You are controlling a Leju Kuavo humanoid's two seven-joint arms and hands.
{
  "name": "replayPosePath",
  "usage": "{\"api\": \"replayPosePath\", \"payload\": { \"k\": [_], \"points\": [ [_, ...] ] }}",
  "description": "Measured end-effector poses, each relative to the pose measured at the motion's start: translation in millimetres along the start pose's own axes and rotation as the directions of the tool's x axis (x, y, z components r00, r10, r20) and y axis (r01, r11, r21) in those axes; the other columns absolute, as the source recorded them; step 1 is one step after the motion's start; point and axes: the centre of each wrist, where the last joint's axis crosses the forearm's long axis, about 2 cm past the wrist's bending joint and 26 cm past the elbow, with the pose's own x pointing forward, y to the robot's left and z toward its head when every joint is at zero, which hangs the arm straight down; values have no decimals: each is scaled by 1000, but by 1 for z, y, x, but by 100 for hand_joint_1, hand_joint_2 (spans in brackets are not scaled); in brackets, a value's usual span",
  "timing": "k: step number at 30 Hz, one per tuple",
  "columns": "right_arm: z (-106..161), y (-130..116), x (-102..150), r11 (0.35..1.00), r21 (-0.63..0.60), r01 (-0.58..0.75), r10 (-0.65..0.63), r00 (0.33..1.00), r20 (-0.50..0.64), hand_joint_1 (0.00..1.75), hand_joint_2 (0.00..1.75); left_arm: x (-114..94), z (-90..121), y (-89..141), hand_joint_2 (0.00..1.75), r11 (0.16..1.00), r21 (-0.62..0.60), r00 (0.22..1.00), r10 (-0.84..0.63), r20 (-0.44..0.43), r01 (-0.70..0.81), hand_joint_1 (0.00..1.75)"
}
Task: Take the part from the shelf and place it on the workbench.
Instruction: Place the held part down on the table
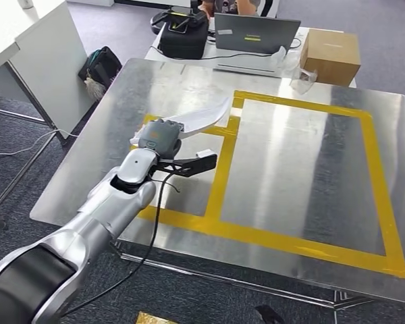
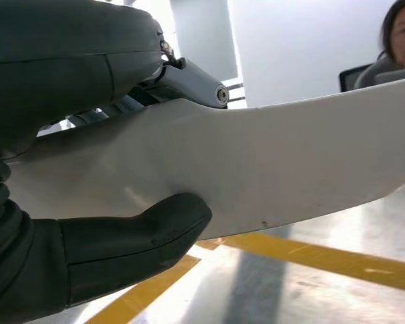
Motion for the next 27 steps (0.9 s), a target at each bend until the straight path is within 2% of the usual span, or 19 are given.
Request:
{"api": "replayPosePath", "payload": {
  "k": [6,10,15,19,27],
  "points": [
    [-2,2,-7,1000,-2,2,-2,1000,-6,0,0,-14,6,-26,175,979,-186,992,-98,-77,82,175],
    [-3,4,-9,1000,-5,6,-6,1000,-11,0,0,-30,12,-37,175,966,-241,988,-124,-97,97,0],
    [-3,6,-9,1000,-3,7,-7,1000,0,0,0,-46,17,-45,175,950,-294,986,-140,-90,108,0],
    [-3,7,-9,1000,-4,8,-8,1000,0,0,0,-48,18,-46,0,951,-291,989,-129,-70,104,0],
    [-4,7,-12,1000,-10,22,-22,1000,-6,0,0,-48,19,-45,0,985,-167,996,-61,-62,50,0]
  ]
}}
